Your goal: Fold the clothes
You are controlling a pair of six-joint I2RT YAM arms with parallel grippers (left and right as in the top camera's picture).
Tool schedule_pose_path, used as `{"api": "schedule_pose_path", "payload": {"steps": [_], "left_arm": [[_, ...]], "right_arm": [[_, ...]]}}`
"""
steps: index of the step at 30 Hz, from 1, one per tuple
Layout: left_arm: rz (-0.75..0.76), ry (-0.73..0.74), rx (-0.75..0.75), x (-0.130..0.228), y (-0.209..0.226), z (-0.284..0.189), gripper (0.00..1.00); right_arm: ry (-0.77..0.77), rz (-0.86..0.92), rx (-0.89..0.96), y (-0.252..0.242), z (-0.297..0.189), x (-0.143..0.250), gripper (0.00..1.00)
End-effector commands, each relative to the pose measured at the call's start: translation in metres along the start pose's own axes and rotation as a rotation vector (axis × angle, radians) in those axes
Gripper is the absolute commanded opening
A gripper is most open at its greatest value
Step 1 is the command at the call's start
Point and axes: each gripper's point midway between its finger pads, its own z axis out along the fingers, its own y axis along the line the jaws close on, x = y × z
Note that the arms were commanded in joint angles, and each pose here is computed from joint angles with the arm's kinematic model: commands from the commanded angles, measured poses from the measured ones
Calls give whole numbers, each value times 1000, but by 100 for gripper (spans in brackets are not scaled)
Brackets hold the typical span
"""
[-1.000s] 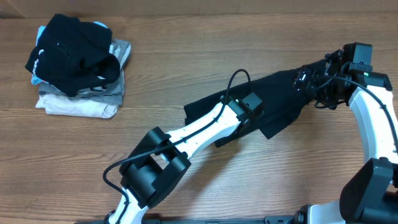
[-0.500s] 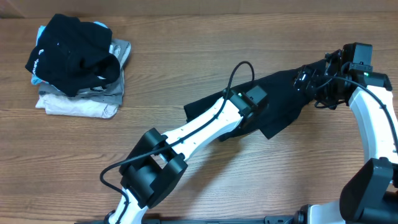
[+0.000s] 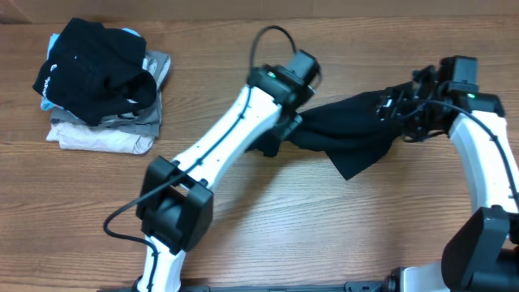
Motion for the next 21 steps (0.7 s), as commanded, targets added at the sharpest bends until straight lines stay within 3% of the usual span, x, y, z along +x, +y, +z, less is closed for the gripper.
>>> {"api": "schedule_pose_path", "payload": {"steps": [1,4,6,11,21], "left_arm": [[-60,-78,188,-14,-12,-14,4],[-84,-91,212,-16,-9,-14,4],[-98,-94,211,-17,-8,-14,4],[-155,-108,210,-21,-3,-14,4],[-247,-153,323,-30,4,-18,5]], "right_arm": [[65,-80,-90,41,13,20,83],[96,-96,-113,68,22,35,70],[108,-89,-123,80,27,42,67],[142,-61,-139,98,42,62,67],[122,-169,-127,115,66,83,68]]}}
